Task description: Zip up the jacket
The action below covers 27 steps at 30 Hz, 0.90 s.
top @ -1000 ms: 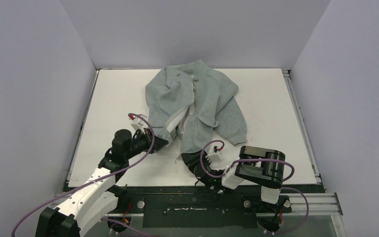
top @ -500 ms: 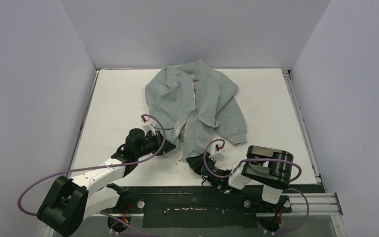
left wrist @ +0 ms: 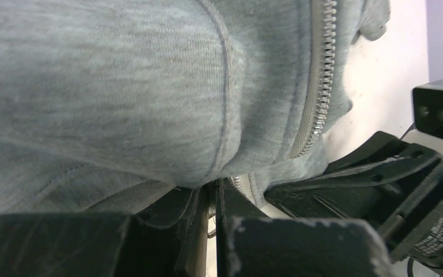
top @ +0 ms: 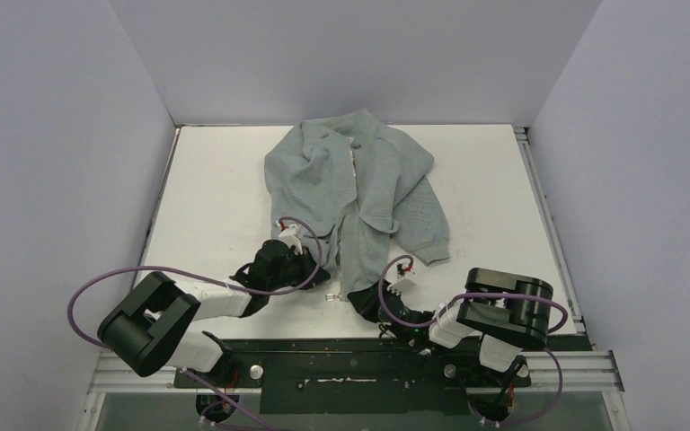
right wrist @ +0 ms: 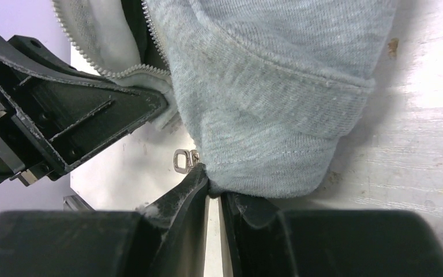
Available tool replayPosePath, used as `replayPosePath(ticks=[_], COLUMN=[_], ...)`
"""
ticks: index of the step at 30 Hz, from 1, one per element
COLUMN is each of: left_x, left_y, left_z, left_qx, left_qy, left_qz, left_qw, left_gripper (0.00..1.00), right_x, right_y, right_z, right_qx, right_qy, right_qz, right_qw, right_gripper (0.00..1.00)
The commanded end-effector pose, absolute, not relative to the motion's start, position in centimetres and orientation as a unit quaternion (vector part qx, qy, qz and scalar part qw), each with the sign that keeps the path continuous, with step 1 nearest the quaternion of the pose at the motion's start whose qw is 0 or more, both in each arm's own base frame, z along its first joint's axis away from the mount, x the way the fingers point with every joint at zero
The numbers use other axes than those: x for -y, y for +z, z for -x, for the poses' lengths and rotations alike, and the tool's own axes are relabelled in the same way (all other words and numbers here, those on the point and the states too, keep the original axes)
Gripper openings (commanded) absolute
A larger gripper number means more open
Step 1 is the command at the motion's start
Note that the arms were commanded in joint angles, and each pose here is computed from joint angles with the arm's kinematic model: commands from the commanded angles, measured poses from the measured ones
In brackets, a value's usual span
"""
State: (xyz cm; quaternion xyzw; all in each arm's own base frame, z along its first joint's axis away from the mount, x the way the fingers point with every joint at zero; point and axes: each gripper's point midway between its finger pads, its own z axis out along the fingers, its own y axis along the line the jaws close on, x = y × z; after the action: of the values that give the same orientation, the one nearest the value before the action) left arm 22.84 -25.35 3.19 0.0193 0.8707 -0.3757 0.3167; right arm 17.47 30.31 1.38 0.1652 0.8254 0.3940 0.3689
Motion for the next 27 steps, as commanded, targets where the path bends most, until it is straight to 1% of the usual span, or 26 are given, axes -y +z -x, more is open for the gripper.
replayPosePath(ticks=[1, 4, 10, 12, 15, 18, 22, 27], left_x=[27.4, 27.7, 28.7, 29.0, 29.3, 29.4, 29.4, 29.3], left_y=[5.8, 5.1, 3.6, 3.2, 2.9, 3.0, 3.0, 3.0], left_z=[-25.3, -25.3, -24.6, -24.3, -23.9, -23.6, -23.5, -23.5], left_qx=[-0.841, -0.846, -0.855, -0.856, -0.857, -0.856, -0.857, -0.856], left_qy=[-0.397, -0.392, -0.393, -0.394, -0.397, -0.398, -0.396, -0.397], left_qz=[-0.027, -0.031, -0.046, -0.05, -0.053, -0.056, -0.058, -0.056], left_qw=[0.366, 0.361, 0.337, 0.331, 0.325, 0.325, 0.325, 0.325], left_gripper=[0.0, 0.0, 0.0, 0.0, 0.0, 0.0, 0.0, 0.0], right_x=[-27.1, -27.0, -27.4, -27.3, -27.1, -26.9, -27.6, -27.5], right_y=[-2.9, -2.8, -2.4, -2.3, -2.3, -2.7, -3.2, -3.7], right_z=[-16.0, -16.3, -17.4, -17.8, -18.5, -19.1, -19.6, -19.5], right_qx=[-0.878, -0.877, -0.876, -0.875, -0.873, -0.878, -0.885, -0.891], right_qy=[0.3, 0.298, 0.3, 0.299, 0.293, 0.272, 0.257, 0.25], right_qz=[-0.115, -0.116, -0.108, -0.112, -0.128, -0.151, -0.152, -0.154], right_qw=[0.354, 0.358, 0.361, 0.364, 0.368, 0.365, 0.356, 0.347], right_gripper=[0.15, 0.17, 0.26, 0.31, 0.35, 0.37, 0.38, 0.35])
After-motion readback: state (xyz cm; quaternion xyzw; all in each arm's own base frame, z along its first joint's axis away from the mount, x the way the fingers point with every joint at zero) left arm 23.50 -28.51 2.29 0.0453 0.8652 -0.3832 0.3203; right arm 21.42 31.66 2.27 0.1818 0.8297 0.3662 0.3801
